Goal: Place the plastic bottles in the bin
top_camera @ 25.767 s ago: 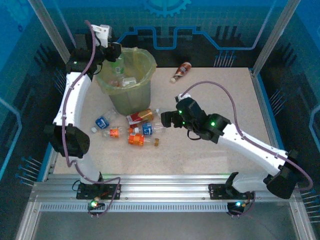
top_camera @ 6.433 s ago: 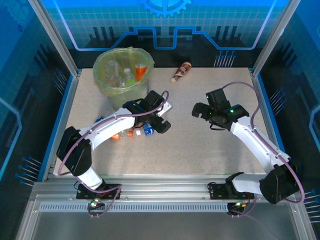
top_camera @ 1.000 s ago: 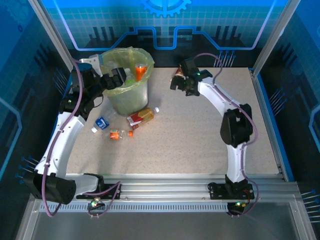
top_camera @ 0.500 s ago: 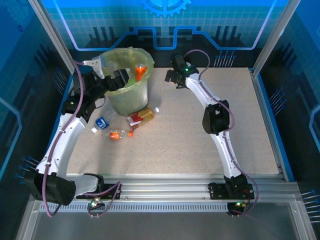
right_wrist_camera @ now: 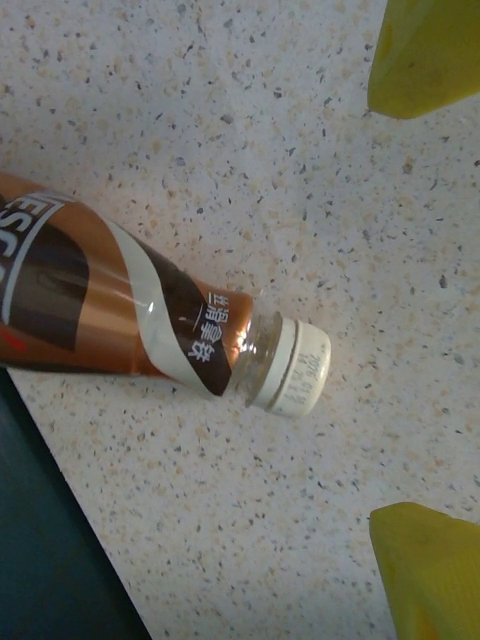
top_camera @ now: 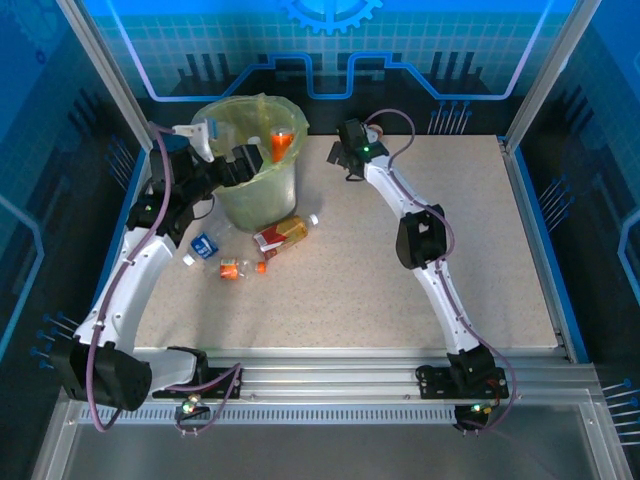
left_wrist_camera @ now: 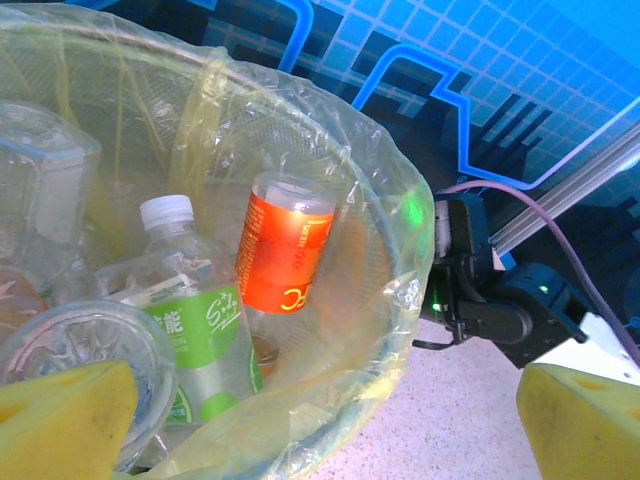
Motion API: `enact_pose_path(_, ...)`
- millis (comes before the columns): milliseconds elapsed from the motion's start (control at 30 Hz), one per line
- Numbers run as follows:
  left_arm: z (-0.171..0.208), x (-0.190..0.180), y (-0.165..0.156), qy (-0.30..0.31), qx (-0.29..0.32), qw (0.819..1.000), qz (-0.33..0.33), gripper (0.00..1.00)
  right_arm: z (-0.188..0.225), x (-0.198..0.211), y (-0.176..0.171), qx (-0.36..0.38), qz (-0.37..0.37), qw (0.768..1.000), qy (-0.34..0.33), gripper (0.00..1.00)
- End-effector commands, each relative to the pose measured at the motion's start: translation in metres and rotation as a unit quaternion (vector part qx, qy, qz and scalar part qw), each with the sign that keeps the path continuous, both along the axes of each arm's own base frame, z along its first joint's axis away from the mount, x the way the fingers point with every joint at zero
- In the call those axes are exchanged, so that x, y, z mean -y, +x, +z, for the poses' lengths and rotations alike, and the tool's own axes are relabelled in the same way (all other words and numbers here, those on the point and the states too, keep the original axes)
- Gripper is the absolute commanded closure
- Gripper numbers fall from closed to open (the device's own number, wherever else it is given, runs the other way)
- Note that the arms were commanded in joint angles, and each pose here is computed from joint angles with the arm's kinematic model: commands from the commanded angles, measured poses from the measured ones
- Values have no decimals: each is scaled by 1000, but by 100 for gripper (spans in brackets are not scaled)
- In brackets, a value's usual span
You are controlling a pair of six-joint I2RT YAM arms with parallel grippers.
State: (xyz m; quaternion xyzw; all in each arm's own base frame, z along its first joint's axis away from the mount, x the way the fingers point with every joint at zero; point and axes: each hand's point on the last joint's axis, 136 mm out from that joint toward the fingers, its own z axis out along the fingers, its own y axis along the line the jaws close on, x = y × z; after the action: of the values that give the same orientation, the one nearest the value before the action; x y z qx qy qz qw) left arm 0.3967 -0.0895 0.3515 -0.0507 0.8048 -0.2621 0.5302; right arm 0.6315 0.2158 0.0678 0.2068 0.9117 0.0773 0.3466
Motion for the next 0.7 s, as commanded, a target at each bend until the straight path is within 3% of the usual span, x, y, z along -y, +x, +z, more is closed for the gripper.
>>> enact_pose_path(0, 10, 6, -4, -19, 18, 999, -19, 1, -3, 19, 17, 22, -42, 999, 15, 0)
enact_pose_path(567, 13, 7, -10, -11, 31, 999, -28, 1, -35, 24, 34, 38, -68, 996, 39, 0)
enact_pose_path(667, 15, 6, -12, -10, 35, 999, -28, 1, -35, 28, 36, 40, -77, 995, 42, 5)
